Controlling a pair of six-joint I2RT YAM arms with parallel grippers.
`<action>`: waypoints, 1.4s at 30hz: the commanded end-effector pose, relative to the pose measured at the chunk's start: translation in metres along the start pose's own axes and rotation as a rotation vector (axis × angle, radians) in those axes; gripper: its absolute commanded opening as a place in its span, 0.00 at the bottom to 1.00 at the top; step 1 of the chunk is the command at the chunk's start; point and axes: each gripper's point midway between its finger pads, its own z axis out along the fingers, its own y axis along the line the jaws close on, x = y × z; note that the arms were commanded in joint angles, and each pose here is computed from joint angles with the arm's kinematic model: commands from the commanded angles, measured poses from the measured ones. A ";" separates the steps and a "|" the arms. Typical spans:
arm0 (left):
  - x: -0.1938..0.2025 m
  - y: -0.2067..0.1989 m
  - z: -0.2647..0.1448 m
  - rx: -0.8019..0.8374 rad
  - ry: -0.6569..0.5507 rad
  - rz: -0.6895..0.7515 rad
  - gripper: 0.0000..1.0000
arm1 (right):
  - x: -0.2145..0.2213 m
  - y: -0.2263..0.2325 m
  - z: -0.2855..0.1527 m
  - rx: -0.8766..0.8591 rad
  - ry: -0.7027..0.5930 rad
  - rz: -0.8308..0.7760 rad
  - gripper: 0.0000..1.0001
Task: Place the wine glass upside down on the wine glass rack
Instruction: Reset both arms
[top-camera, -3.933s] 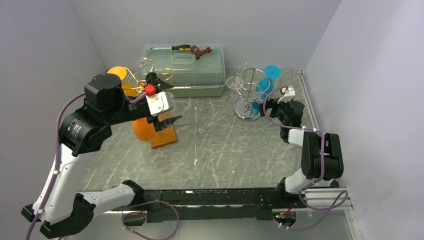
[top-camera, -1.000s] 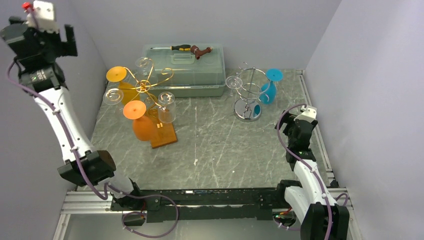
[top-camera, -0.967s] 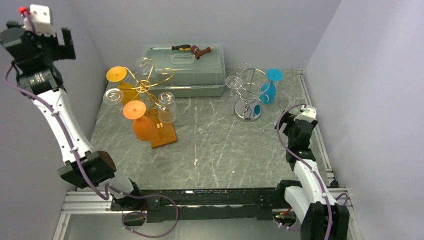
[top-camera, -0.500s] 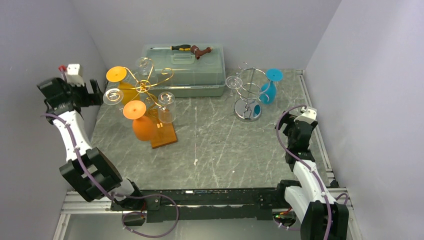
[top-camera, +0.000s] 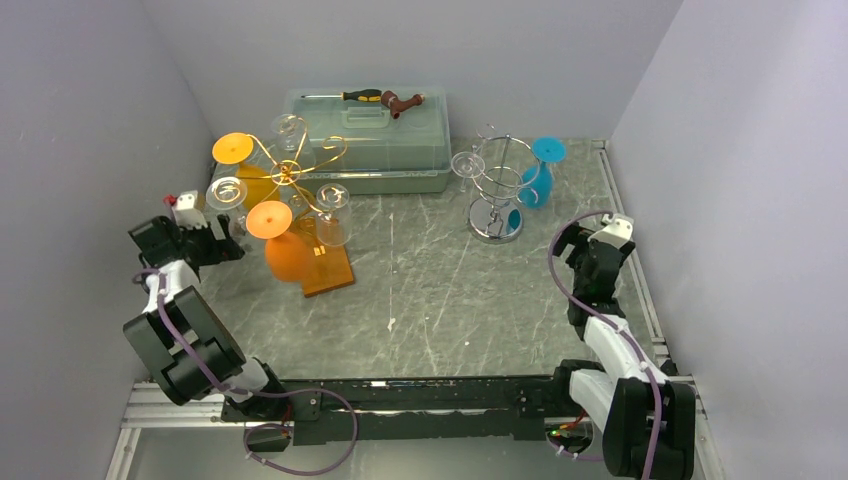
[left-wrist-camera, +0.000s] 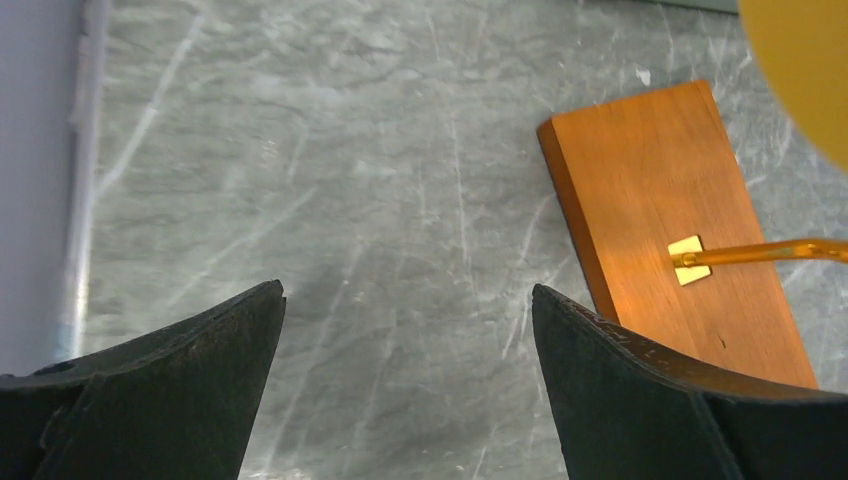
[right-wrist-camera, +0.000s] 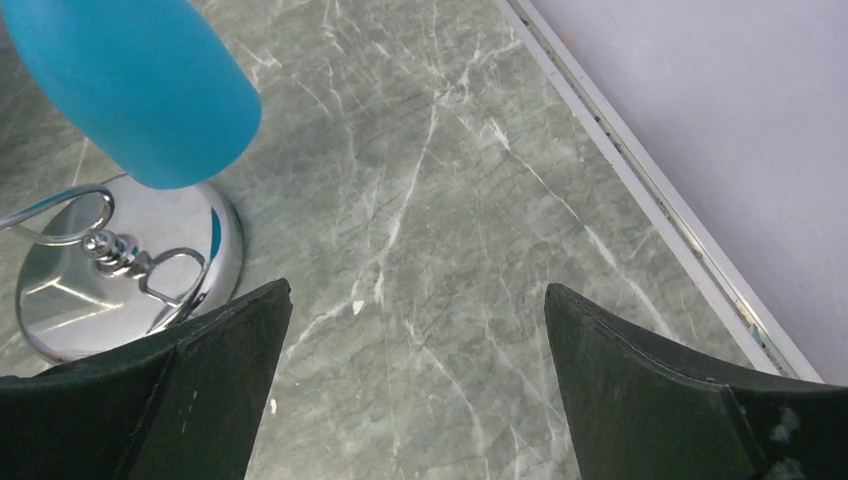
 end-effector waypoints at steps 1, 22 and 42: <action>-0.011 -0.019 0.011 0.058 -0.101 0.016 1.00 | -0.017 -0.002 0.005 0.017 -0.094 0.036 1.00; 0.019 -0.083 0.029 0.154 -0.294 0.052 0.99 | 0.001 -0.005 0.008 0.014 -0.145 0.081 1.00; 0.026 -0.093 0.053 0.114 -0.378 0.059 0.99 | 0.021 0.009 0.023 -0.022 -0.202 0.031 1.00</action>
